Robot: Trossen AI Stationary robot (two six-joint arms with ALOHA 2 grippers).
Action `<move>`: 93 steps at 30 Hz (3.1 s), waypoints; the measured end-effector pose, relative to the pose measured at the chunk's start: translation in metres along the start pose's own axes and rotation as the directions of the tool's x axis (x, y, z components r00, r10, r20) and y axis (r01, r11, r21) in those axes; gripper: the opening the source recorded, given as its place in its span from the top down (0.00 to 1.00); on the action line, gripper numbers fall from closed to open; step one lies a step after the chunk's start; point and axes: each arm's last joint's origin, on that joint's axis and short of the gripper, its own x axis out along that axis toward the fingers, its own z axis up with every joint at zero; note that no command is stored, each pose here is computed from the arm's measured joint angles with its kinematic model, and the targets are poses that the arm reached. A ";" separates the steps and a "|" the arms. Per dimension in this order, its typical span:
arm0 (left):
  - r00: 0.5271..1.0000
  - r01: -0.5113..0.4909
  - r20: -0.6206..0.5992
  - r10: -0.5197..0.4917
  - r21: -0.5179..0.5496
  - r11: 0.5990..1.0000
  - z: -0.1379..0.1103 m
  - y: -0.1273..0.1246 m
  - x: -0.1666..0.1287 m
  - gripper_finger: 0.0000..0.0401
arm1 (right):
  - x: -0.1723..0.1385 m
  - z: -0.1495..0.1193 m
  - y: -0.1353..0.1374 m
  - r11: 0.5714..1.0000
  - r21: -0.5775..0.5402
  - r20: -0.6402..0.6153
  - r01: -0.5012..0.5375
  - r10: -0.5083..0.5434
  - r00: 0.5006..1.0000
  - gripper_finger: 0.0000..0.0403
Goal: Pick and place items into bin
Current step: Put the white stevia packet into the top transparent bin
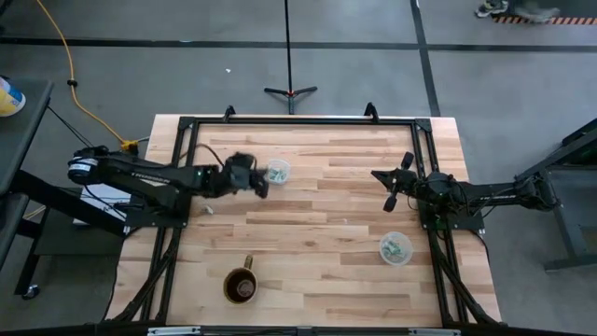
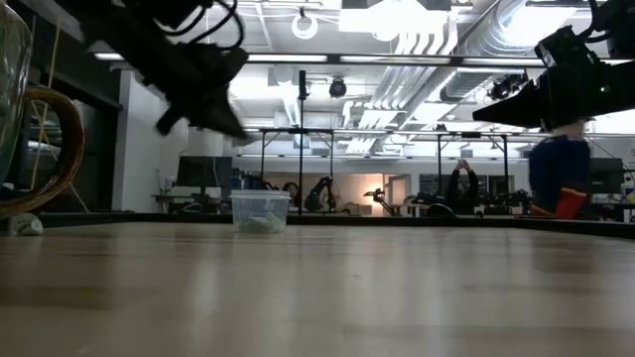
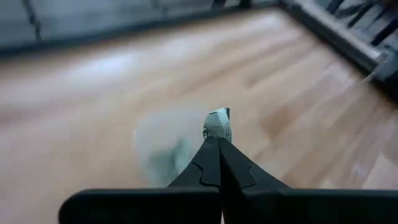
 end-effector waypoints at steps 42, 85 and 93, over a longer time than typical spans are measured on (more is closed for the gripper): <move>0.592 -0.169 -0.806 -0.010 -0.136 0.976 -0.014 0.065 -0.027 0.32 | 0.000 -0.001 0.000 1.000 -0.006 -0.015 0.001 -0.002 1.000 0.98; 0.273 -0.026 -0.935 0.227 0.229 0.973 -0.049 0.083 -0.018 0.46 | 0.000 -0.002 0.000 1.000 -0.005 -0.015 0.001 -0.001 1.000 0.99; 0.330 0.036 -0.921 0.207 0.231 0.972 -0.033 0.070 -0.013 0.51 | 0.000 -0.001 0.000 1.000 -0.001 -0.015 0.001 -0.001 1.000 0.99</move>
